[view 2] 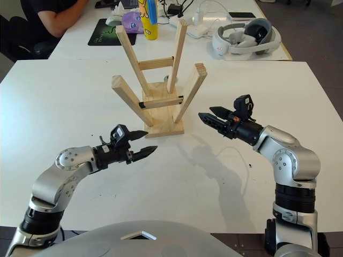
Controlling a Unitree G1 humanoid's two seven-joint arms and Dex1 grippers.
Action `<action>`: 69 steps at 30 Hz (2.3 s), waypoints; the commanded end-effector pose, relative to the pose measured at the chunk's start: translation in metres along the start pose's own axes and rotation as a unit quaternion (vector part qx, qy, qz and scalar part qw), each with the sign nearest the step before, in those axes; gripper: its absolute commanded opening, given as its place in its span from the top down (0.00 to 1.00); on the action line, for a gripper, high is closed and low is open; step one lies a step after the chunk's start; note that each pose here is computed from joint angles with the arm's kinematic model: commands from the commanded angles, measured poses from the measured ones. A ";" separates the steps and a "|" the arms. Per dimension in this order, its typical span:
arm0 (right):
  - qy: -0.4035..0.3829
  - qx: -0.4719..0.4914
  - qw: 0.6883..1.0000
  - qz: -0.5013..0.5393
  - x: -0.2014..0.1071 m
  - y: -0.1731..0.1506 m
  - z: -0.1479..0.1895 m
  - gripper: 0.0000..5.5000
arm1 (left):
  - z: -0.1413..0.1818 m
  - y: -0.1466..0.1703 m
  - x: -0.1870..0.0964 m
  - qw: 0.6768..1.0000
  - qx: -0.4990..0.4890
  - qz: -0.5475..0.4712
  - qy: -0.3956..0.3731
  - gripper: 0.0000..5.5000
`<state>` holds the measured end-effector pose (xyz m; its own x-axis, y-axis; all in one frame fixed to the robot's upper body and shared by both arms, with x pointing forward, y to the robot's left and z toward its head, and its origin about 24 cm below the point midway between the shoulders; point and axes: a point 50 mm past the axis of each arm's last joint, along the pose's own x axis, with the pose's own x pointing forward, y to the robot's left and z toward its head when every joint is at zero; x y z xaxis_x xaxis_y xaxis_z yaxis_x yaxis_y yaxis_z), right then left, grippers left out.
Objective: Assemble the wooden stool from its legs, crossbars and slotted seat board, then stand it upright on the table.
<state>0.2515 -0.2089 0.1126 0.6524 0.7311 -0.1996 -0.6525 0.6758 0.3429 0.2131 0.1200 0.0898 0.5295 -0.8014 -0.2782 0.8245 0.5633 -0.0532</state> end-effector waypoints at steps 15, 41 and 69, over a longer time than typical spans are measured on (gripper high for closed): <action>0.026 -0.024 0.999 -0.011 0.022 -0.011 0.000 0.48 | -0.023 0.010 0.079 0.982 -0.034 0.173 0.071 0.91; -0.264 -0.070 0.961 0.046 0.058 0.057 0.124 1.00 | -0.044 0.006 0.082 0.977 -0.064 0.164 0.117 1.00; -0.434 -0.075 0.897 0.051 0.033 0.089 0.197 1.00 | -0.045 0.004 0.080 0.976 -0.081 0.164 0.122 1.00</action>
<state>0.2972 -0.1476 0.3022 0.6608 0.4648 0.5894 -0.6827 0.6984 0.2146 0.2565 0.0588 0.0440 0.7128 -0.5541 -0.4300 0.5927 0.8037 -0.0531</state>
